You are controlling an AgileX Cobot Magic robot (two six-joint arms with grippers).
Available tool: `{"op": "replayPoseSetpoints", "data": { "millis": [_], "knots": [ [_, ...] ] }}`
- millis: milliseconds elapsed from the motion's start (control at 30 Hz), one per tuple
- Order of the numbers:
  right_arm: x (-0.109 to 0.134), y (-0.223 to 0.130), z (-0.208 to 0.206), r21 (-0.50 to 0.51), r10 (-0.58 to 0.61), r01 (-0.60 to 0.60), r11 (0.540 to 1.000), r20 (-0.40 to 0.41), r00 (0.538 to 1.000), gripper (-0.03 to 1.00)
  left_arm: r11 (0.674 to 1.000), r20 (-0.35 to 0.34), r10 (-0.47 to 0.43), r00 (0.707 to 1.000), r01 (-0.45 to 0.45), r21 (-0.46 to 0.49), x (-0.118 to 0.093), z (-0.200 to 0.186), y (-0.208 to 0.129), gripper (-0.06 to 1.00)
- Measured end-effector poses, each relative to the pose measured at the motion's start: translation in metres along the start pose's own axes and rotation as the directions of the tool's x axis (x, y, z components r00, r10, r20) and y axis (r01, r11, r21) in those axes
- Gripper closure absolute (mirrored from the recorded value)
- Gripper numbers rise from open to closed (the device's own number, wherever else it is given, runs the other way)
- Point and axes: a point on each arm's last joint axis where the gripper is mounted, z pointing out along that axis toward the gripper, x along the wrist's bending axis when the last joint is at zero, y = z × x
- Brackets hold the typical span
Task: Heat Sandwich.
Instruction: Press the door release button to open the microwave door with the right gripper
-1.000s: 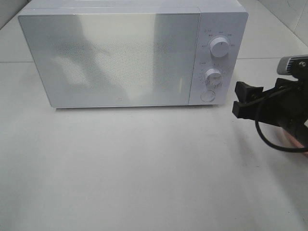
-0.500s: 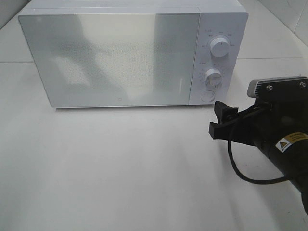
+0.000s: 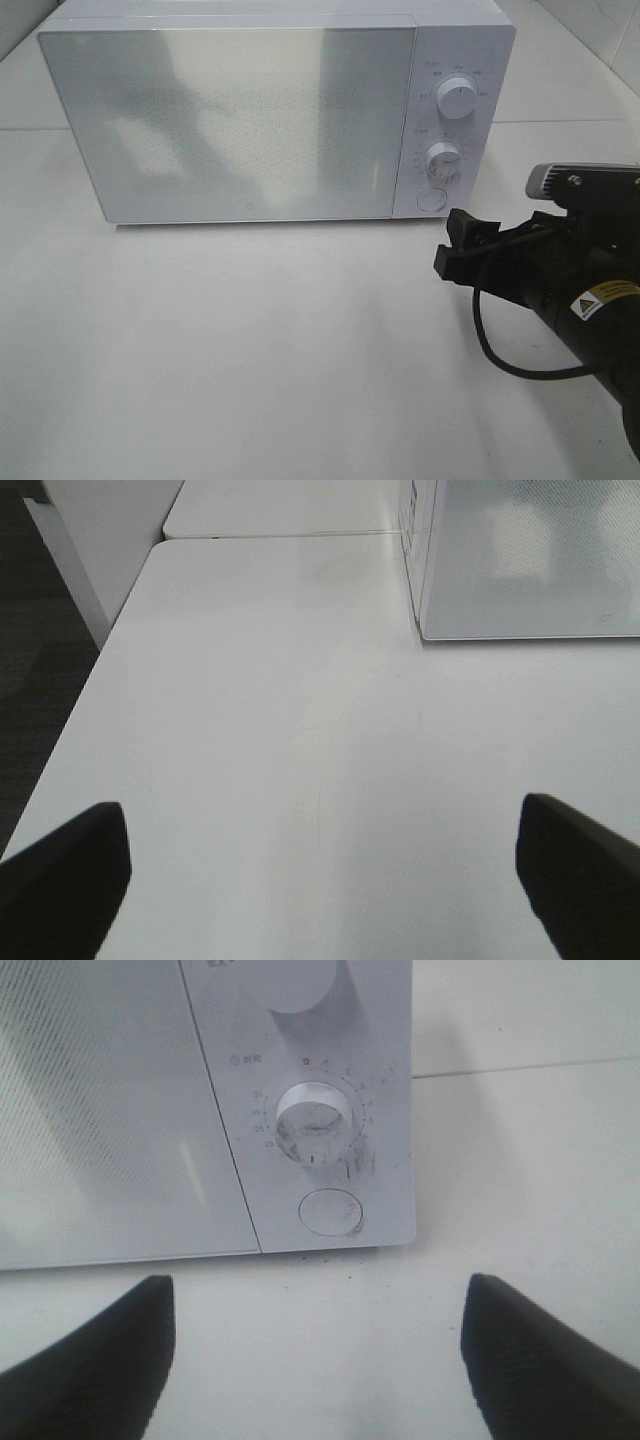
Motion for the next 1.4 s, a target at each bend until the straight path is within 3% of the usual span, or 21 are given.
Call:
{"op": "replayPoseSetpoints", "data": {
  "millis": [100,133,167,267,300,333,400,433,467,567,600,633,767,833,933,967,1033,1067,1100,1200,1400],
  "knots": [
    [0.0,0.0,0.0,0.0,0.244,-0.244,0.97,0.0,0.97,0.21,1.0,0.0,0.0,1.0,0.0,0.0,0.0,0.0,0.0,-0.05],
    [0.0,0.0,0.0,0.0,0.374,-0.374,0.927,-0.001,0.927,0.21,1.0,0.0,0.0,1.0,0.0,0.0,0.0,0.0,0.0,-0.05],
    [0.0,0.0,0.0,0.0,0.374,-0.374,0.927,-0.001,0.927,0.21,1.0,0.0,0.0,1.0,0.0,0.0,0.0,0.0,0.0,-0.05],
    [0.0,0.0,0.0,0.0,0.577,-0.577,0.817,0.0,0.817,0.21,1.0,0.0,0.0,1.0,0.0,0.0,0.0,0.0,0.0,-0.05],
    [0.0,0.0,0.0,0.0,0.577,-0.577,0.817,0.0,0.817,0.21,1.0,0.0,0.0,1.0,0.0,0.0,0.0,0.0,0.0,-0.05],
    [0.0,0.0,0.0,0.0,0.678,-0.678,0.735,0.001,0.735,0.21,1.0,0.0,0.0,1.0,0.0,0.0,0.0,0.0,0.0,-0.05],
    [0.0,0.0,0.0,0.0,0.761,-0.761,0.649,0.001,0.649,0.21,1.0,0.0,0.0,1.0,0.0,0.0,0.0,0.0,0.0,-0.05],
    [0.0,-0.001,0.0,0.005,0.832,-0.832,0.555,0.009,0.555,0.21,1.0,0.0,0.0,1.0,0.0,0.0,0.0,0.0,0.0,-0.05],
    [0.0,-0.001,0.0,0.005,0.832,-0.832,0.555,0.009,0.555,0.21,1.0,0.0,0.0,1.0,0.0,0.0,0.0,0.0,0.0,-0.05],
    [0.0,-0.003,0.0,0.012,0.903,-0.903,0.429,0.024,0.429,0.21,1.0,0.0,0.0,1.0,0.0,0.0,0.0,0.0,0.0,-0.05],
    [0.0,-0.003,0.0,0.01,0.932,-0.933,0.36,0.026,0.36,0.21,1.0,0.0,0.0,1.0,0.0,0.0,0.0,0.0,0.0,-0.05],
    [0.0,-0.003,0.0,0.01,0.932,-0.933,0.36,0.026,0.36,0.21,1.0,0.0,0.0,1.0,0.0,0.0,0.0,0.0,0.0,-0.05],
    [0.0,-0.004,0.0,0.012,0.971,-0.972,0.233,0.047,0.233,0.27,1.0,0.0,0.0,1.0,0.0,0.0,0.0,0.0,0.0,-0.05],
    [0.0,-0.005,0.0,0.013,0.975,-0.976,0.217,0.054,0.217,0.3,1.0,0.0,0.0,1.0,0.0,0.0,0.0,0.0,0.0,-0.05],
    [0.0,-0.008,0.0,0.015,0.982,-0.985,0.172,0.081,0.172,0.49,1.0,0.0,0.0,1.0,0.0,0.0,0.0,0.0,0.0,-0.05],
    [0.0,-0.008,0.0,0.015,0.982,-0.985,0.172,0.081,0.172,0.49,1.0,0.0,0.0,1.0,0.0,0.0,0.0,0.0,0.0,-0.05],
    [0.0,-0.008,0.0,0.015,0.983,-0.987,0.158,0.09,0.158,0.63,1.0,0.0,0.0,1.0,0.0,0.0,0.0,0.0,0.0,-0.05],
    [0.0,-0.009,-0.001,0.016,0.983,-0.988,0.155,0.098,0.156,0.8,1.0,0.0,0.0,1.0,0.0,0.0,0.0,0.0,0.0,-0.05],
    [0.0,-0.009,-0.001,0.016,0.983,-0.988,0.155,0.098,0.156,0.8,1.0,0.0,0.0,1.0,0.0,0.0,0.0,0.0,0.0,-0.05],
    [0.0,-0.01,-0.001,0.018,0.982,-0.988,0.154,0.106,0.155,0.93,1.0,0.0,0.0,1.0,0.0,0.0,0.0,0.0,0.0,-0.05],
    [0.001,-0.013,0.0,0.024,0.978,-0.988,0.151,0.141,0.153,0.95,1.0,0.0,0.0,1.0,0.0,0.0,0.0,0.0,0.0,-0.05]
  ]
}}
